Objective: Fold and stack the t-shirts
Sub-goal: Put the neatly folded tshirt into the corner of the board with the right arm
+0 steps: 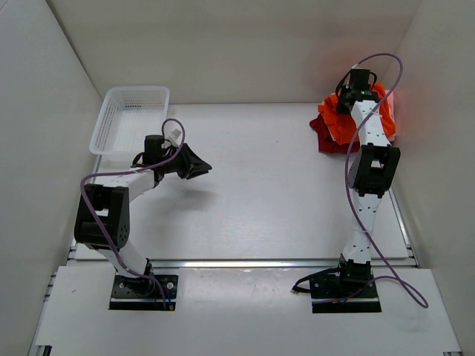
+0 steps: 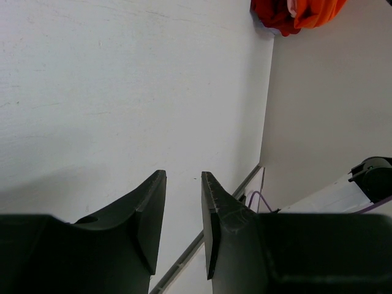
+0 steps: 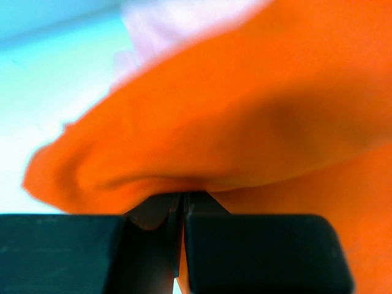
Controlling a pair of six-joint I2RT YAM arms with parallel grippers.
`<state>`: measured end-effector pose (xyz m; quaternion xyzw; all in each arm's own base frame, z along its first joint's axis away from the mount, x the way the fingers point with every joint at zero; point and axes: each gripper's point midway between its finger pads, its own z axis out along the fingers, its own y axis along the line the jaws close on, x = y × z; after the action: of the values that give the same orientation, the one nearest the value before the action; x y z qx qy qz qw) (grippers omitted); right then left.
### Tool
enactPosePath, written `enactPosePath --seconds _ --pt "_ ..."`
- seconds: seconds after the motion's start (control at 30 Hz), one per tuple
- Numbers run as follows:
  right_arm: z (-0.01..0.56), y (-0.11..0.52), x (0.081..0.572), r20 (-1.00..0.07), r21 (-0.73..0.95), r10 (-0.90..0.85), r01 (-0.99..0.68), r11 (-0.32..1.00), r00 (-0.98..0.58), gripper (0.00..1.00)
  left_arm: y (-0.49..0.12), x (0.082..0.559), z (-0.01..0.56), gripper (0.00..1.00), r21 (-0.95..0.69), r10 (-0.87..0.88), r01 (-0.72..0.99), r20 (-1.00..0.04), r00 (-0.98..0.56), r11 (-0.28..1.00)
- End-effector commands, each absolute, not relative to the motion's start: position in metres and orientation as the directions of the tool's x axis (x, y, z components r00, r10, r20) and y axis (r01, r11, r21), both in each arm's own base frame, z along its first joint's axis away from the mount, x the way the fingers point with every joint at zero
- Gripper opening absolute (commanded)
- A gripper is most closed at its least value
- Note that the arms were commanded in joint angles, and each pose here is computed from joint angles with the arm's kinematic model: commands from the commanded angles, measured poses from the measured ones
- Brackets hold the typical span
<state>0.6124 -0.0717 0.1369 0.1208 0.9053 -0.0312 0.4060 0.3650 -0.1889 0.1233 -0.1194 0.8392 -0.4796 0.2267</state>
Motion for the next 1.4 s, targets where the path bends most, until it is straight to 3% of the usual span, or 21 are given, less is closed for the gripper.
enactPosePath --seconds 0.0,0.23,0.53,0.77,0.9,1.03,1.17,1.2,1.23,1.27,1.3,1.37 --pt "0.192 -0.073 0.646 -0.852 0.103 0.189 0.198 0.975 -0.488 0.00 -0.190 0.368 0.129 0.41 -0.860 -0.402 0.050 -0.288 -0.869 0.508" --pt "0.201 -0.079 0.657 -0.866 0.221 0.265 0.151 0.964 -0.424 0.00 -0.195 0.372 0.128 0.40 -0.864 -0.398 0.048 -0.279 -0.874 0.501" --pt "0.201 -0.108 0.700 -0.925 0.232 0.258 0.125 0.965 -0.280 0.00 -0.191 0.369 0.129 0.40 -0.858 -0.391 0.052 -0.285 -0.875 0.511" --pt "0.191 -0.114 0.702 -0.905 0.273 0.288 0.092 0.958 -0.312 0.01 -0.190 0.364 0.137 0.41 -0.859 -0.394 0.062 -0.296 -0.870 0.508" --pt "0.230 -0.096 0.695 -0.925 0.248 0.244 0.022 0.968 -0.292 0.00 -0.195 0.357 0.142 0.41 -0.859 -0.381 0.072 -0.298 -0.875 0.506" --pt "0.280 -0.089 0.665 -0.931 0.194 0.210 0.085 0.977 -0.299 0.02 -0.193 0.351 0.158 0.41 -0.859 -0.380 0.106 -0.328 -0.865 0.500" --pt "0.319 -0.079 0.605 -0.891 0.195 0.248 0.174 0.965 -0.381 0.21 -0.193 0.335 0.173 0.44 -0.849 -0.357 0.134 -0.352 -0.865 0.512" --pt "0.318 -0.074 0.595 -0.874 0.204 0.261 0.179 0.962 -0.409 0.32 -0.193 0.333 0.173 0.55 -0.846 -0.349 0.143 -0.358 -0.866 0.513" --pt "0.318 -0.067 0.574 -0.841 0.219 0.285 0.191 0.957 -0.461 0.51 -0.193 0.327 0.176 0.78 -0.844 -0.335 0.160 -0.367 -0.868 0.511" --pt "0.312 -0.056 0.552 -0.794 0.223 0.295 0.197 0.955 -0.532 0.65 -0.195 0.321 0.180 0.98 -0.849 -0.315 0.185 -0.374 -0.872 0.496" --pt "0.303 -0.048 0.528 -0.746 0.196 0.291 0.220 0.956 -0.599 0.80 -0.196 0.314 0.182 0.99 -0.859 -0.295 0.195 -0.364 -0.883 0.474" --pt "0.285 -0.034 0.492 -0.668 0.092 0.276 0.291 0.952 -0.691 0.88 -0.198 0.301 0.180 0.99 -0.863 -0.269 0.223 -0.370 -0.889 0.453"
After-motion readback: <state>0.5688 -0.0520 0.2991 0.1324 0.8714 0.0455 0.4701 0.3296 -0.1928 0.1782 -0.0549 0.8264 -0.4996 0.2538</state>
